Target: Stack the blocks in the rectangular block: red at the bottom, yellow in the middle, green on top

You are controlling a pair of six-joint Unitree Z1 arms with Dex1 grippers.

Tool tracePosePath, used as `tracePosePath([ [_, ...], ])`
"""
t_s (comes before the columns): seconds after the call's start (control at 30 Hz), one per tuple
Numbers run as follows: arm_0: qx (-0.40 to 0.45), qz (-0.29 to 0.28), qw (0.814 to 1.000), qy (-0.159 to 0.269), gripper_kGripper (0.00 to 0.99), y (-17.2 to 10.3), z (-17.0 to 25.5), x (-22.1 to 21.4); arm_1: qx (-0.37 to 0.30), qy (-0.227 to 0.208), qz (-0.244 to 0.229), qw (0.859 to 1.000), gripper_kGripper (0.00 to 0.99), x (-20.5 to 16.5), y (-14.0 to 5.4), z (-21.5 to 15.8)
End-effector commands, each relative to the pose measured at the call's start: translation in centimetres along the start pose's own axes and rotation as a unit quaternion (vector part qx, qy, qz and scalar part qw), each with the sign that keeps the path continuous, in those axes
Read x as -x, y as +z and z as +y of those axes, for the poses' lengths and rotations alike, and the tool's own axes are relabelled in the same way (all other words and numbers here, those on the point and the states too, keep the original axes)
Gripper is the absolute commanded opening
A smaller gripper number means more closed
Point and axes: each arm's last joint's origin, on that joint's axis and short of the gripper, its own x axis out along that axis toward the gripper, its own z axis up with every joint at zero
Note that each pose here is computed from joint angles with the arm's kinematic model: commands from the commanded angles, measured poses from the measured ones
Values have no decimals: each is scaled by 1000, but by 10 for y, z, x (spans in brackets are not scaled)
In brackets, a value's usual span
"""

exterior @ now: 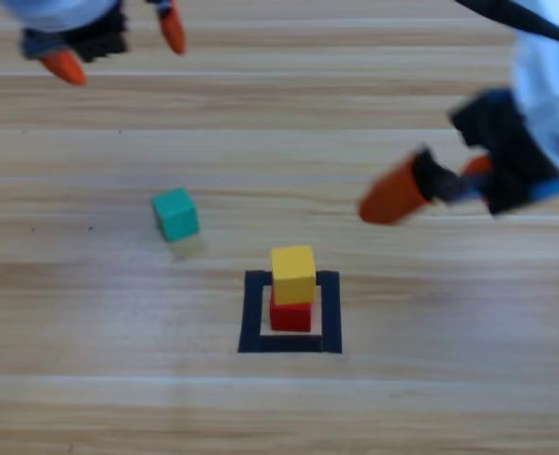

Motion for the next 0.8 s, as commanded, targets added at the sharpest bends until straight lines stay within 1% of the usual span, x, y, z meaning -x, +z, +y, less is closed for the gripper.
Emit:
tracePosePath([
  [0.03,0,97,989,114,960,9,-47,-110,-29,18,-22,999,990,8,-15,-56],
  [0.1,13,124,985,119,960,8,-45,-128,-36,12,-16,999,990,7,-19,-66],
  [0.2,33,153,980,120,960,9,-39,-141,-41,11,-16,999,990,10,-23,-73],
  [0.4,77,161,975,130,960,7,-37,-153,-37,15,-20,999,990,18,-28,-76],
  [0.63,96,175,967,159,959,-4,-38,-185,-34,25,-17,999,990,19,-30,-75],
  [0.8,103,191,964,156,959,-8,-37,-205,-33,24,-11,999,990,15,-29,-76],
])
